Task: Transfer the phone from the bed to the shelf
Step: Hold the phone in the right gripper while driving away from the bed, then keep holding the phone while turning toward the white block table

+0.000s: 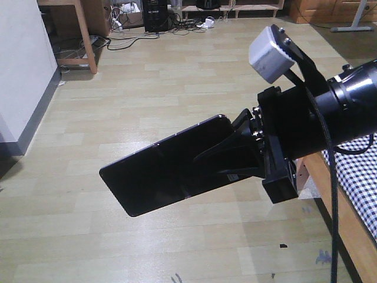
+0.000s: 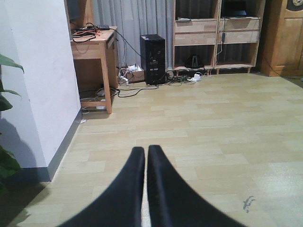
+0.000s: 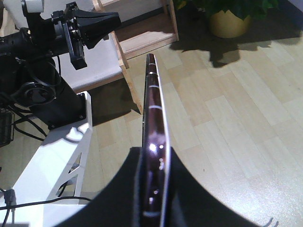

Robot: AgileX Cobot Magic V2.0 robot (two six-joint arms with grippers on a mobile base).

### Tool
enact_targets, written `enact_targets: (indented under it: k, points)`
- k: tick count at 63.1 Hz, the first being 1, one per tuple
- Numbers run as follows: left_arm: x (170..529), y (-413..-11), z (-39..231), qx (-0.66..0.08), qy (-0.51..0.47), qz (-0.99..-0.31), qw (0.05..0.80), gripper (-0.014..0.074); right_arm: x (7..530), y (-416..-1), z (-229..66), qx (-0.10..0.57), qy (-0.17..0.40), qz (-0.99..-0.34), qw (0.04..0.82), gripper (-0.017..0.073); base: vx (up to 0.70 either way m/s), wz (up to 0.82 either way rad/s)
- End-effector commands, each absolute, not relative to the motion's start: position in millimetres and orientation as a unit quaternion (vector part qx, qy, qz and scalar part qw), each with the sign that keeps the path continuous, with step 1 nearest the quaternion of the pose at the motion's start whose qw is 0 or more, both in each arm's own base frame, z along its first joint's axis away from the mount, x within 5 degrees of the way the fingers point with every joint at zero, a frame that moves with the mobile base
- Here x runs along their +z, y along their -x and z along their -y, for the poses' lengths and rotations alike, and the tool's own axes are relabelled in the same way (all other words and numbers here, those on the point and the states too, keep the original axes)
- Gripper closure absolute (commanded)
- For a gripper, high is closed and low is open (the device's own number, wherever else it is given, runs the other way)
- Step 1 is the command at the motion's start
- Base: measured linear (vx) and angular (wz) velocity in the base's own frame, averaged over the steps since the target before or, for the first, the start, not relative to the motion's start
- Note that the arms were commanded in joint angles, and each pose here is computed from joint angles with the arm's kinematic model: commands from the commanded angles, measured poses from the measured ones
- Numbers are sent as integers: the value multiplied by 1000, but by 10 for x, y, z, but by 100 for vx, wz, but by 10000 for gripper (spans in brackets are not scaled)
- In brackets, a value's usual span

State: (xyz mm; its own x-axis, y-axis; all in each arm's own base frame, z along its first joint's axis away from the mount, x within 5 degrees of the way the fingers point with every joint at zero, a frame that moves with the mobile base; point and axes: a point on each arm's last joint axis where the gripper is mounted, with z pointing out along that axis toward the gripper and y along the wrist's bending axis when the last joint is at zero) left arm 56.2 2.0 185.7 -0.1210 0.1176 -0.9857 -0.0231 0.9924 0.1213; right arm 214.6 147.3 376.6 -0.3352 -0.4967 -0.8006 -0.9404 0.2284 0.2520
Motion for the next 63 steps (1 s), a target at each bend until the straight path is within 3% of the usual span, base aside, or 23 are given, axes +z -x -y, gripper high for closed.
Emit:
enact_targets:
  k: [1, 63]
  points:
    - [2003, -549, -18, 50, -26, -710, 702, 592, 3963, -2014, -1475, 410, 499, -698, 310, 561, 1, 1]
    - [2003, -549, -18, 50, -26, -710, 702, 592, 3963, -2014, -1475, 410, 499, -698, 310, 561, 5, 1]
